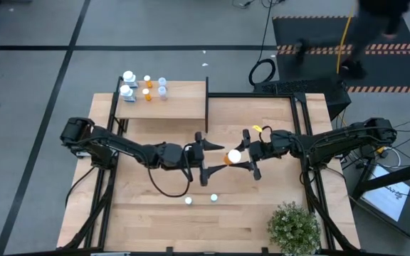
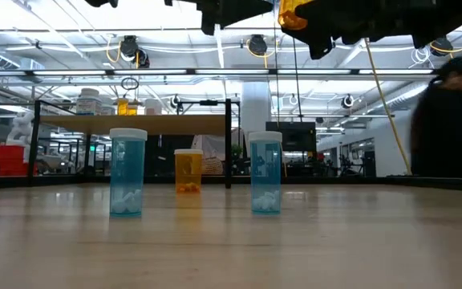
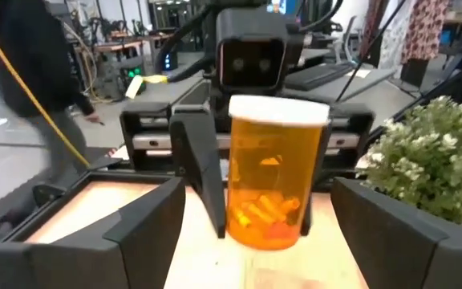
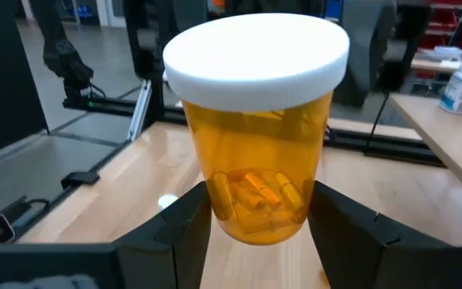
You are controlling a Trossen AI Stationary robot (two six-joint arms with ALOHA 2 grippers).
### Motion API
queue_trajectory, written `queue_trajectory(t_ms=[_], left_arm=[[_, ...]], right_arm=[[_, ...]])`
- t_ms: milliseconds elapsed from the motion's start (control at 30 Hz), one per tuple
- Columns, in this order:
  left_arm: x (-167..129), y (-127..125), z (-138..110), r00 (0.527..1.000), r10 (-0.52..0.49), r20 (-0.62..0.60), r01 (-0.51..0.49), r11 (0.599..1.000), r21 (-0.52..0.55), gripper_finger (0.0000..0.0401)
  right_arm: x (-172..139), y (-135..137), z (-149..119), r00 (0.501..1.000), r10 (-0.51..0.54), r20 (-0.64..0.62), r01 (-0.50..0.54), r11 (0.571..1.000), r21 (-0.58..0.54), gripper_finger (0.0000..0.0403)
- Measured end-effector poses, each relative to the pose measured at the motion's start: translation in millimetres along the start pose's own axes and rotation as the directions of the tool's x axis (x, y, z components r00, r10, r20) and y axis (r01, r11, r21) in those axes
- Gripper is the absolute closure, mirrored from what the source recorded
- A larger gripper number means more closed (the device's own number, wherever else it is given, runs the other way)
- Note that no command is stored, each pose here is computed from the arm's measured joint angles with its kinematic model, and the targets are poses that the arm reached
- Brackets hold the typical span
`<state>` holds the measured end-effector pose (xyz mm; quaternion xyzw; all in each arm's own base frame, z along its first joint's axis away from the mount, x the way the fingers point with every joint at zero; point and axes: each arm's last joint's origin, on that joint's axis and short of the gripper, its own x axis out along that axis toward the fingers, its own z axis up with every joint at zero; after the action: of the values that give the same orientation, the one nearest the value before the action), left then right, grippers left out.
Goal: Pick and place medicine bottles onto shelf by color
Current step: Put the bottom large orange pill bottle on the shelf
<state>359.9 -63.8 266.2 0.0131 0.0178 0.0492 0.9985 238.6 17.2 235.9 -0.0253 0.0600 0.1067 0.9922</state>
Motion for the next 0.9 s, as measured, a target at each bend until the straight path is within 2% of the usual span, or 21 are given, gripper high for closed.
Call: queue_trajectory(t_ms=[233, 300, 533, 600, 667, 900], left_arm=[[-7, -1, 15, 0.996, 0.092, -0.003, -0.092, 0.996, 0.009, 0.0092], [-9, -2, 23, 0.992, 0.114, -0.061, -0.112, 0.993, 0.035, 0.0084], [4, -6, 75, 0.969, 0.121, -0.214, -0.106, 0.991, 0.079, 0.0045], [10, -7, 76, 0.955, 0.124, -0.269, -0.1, 0.99, 0.103, 0.0038], [18, -8, 79, 0.958, 0.124, -0.258, -0.103, 0.99, 0.096, 0.0034], [38, -14, 55, 0.949, 0.136, -0.285, -0.099, 0.985, 0.142, 0.0036]], right_arm=[[0, -1, -6, 0.998, -0.026, -0.065, 0.025, 1.0, -0.002, 0.0219], [0, -1, -7, 0.997, -0.027, -0.07, 0.027, 1.0, -0.001, 0.0219], [0, -2, -10, 0.994, -0.052, -0.096, 0.052, 0.999, 0.0, 0.0218], [0, -3, -11, 0.991, -0.079, -0.105, 0.079, 0.997, -0.001, 0.0218], [0, -4, -11, 0.989, -0.098, -0.11, 0.099, 0.995, 0.0, 0.0218], [-1, -6, -12, 0.984, -0.124, -0.124, 0.125, 0.992, -0.001, 0.0218]])
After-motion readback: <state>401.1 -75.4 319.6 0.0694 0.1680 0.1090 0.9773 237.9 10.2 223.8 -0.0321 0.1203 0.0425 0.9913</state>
